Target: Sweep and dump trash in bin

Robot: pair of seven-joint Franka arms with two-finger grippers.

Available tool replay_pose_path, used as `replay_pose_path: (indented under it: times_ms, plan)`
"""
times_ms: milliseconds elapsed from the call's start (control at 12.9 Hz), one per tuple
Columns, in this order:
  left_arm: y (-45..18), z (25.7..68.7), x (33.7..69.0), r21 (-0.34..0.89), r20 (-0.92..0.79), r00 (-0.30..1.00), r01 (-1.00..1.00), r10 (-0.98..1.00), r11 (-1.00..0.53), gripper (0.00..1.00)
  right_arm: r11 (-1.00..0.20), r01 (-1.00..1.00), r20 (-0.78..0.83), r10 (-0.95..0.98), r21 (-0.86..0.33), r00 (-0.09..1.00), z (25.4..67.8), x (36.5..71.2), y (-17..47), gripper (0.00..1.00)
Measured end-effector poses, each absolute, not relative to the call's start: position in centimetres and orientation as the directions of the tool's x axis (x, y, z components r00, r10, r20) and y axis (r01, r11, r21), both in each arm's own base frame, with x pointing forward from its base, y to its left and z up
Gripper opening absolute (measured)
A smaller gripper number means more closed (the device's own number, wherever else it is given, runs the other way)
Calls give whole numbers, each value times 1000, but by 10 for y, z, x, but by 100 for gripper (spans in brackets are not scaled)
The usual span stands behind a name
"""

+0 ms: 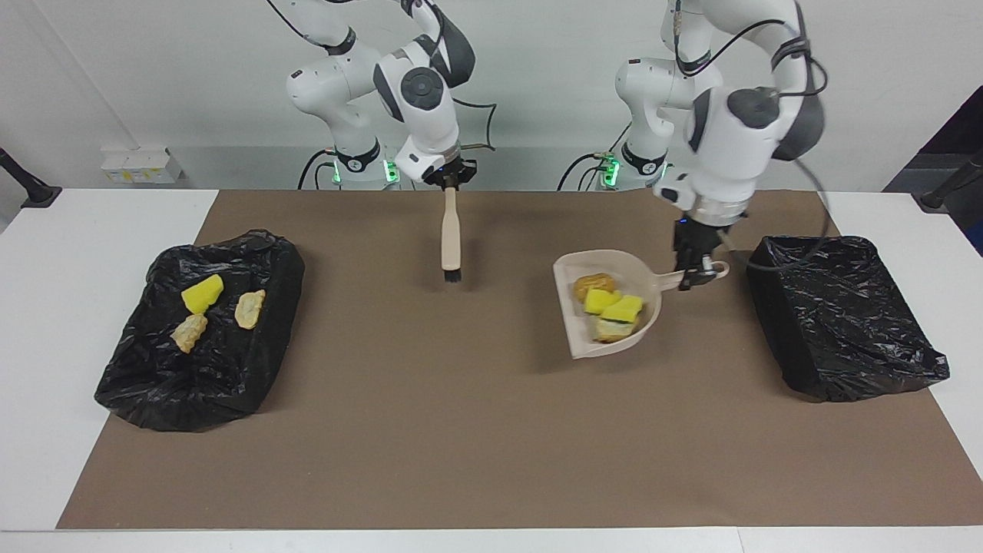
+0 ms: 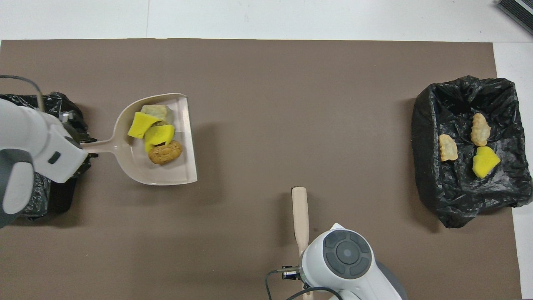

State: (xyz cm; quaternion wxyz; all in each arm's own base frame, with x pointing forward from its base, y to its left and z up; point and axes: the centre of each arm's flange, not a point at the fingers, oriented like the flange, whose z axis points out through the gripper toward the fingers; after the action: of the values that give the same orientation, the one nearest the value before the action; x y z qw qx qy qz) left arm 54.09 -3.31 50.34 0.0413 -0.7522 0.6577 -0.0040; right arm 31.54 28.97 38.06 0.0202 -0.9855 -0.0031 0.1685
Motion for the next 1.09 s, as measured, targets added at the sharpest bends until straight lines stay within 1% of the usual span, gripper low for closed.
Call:
replay_pose_path:
  times_ms: [233,467,622,700,778,855,933,1011,1089]
  plan:
    - [58,514,538,-49,-16,316,-948,-949,-315,32,-999,-9,-308,6,-46,952,361,314,290,27]
    - [156,530,524,-79,7,484,-872,-875,-483,32,-999,-9,-310,5,-45,951,344,311,296,27]
    - [206,547,515,-115,13,541,-835,-841,-539,32,-999,-1,-300,11,-43,954,331,310,303,27]
    - [226,554,512,-131,12,544,-831,-839,-540,32,-999,4,-301,16,-40,954,327,308,305,30]
    - [246,563,510,-152,10,540,-831,-842,-535,32,-999,8,-303,19,-38,953,326,307,306,30]
    - [265,572,511,-173,1,533,-834,-846,-525,32,-999,12,-301,24,-40,953,327,307,307,39]
    - [283,579,512,-193,-19,522,-839,-853,-509,32,-999,22,-297,35,-47,954,329,308,308,51]
    - [298,583,514,-204,-53,509,-848,-859,-489,32,-998,37,-288,52,-60,956,334,312,308,61]
    - [308,583,516,-212,-86,497,-856,-864,-471,32,-996,44,-273,63,-76,960,341,320,306,73]
